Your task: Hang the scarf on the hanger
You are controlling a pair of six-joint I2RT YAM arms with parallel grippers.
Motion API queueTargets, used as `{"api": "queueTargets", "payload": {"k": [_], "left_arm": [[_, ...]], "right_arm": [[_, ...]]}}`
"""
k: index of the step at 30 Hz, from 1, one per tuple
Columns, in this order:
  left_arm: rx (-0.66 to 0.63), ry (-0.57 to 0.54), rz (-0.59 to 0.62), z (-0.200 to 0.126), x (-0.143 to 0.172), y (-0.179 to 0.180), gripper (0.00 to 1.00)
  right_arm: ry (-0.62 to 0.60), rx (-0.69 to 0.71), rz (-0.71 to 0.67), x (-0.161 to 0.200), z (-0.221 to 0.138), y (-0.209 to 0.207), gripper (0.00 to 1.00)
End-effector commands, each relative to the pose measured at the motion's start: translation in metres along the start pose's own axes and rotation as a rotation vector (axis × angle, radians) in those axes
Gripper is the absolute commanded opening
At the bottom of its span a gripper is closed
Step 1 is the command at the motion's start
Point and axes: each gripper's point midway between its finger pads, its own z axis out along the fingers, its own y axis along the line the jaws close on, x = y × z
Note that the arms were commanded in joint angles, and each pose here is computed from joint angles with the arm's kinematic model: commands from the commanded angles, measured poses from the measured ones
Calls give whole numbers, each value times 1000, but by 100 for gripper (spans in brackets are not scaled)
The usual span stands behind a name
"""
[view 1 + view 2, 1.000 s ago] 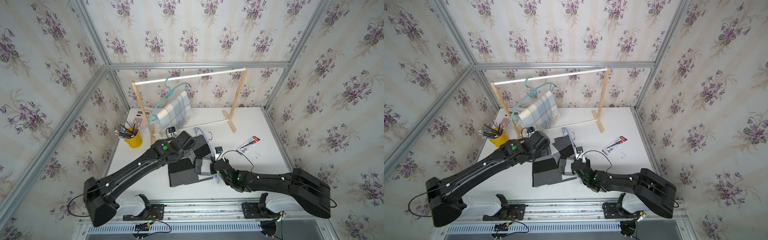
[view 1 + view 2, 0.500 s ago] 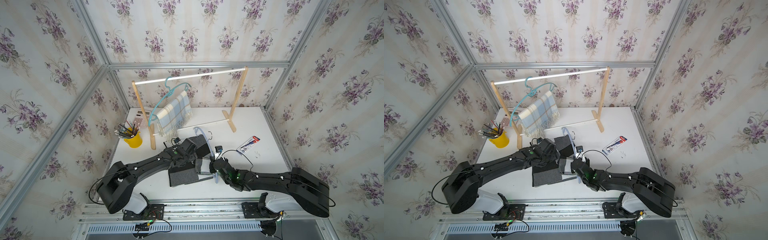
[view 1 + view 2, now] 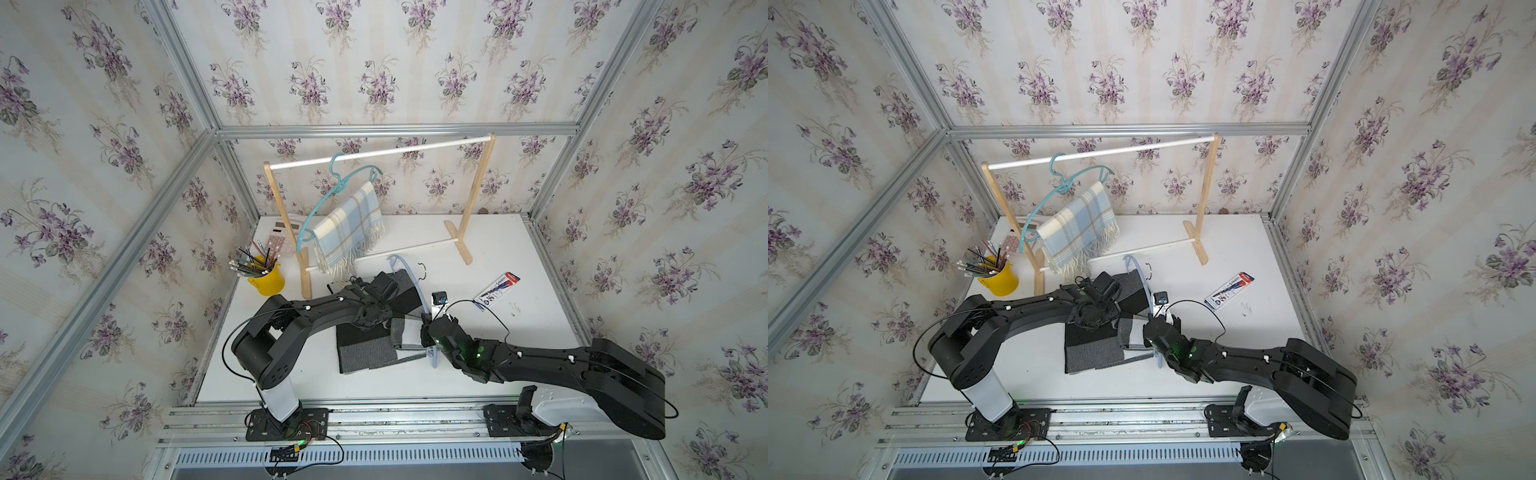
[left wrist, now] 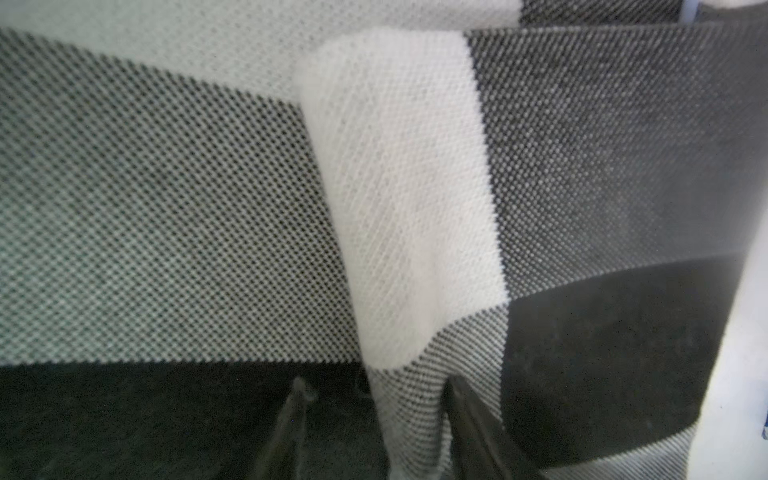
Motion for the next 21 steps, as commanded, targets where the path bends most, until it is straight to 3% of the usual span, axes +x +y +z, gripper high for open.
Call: {"api": "queueTargets", "payload": {"k": [1,5,12,21], "left_arm": [[36,20,29,1,-3,-11,33],[55,5,54,-7,-14,-17,1],[110,-42,120,-40,-30,-28,0],[244,-136,226,-125,-48,-45,0]], "right_arm": [[32,9,-13,7,-3,-4,0],[18,21,-13,2,-10,-9,0],[-2,79,-39,-8,-19,-21,0],[-5,186,-63,-25,-22,-45,0]]}}
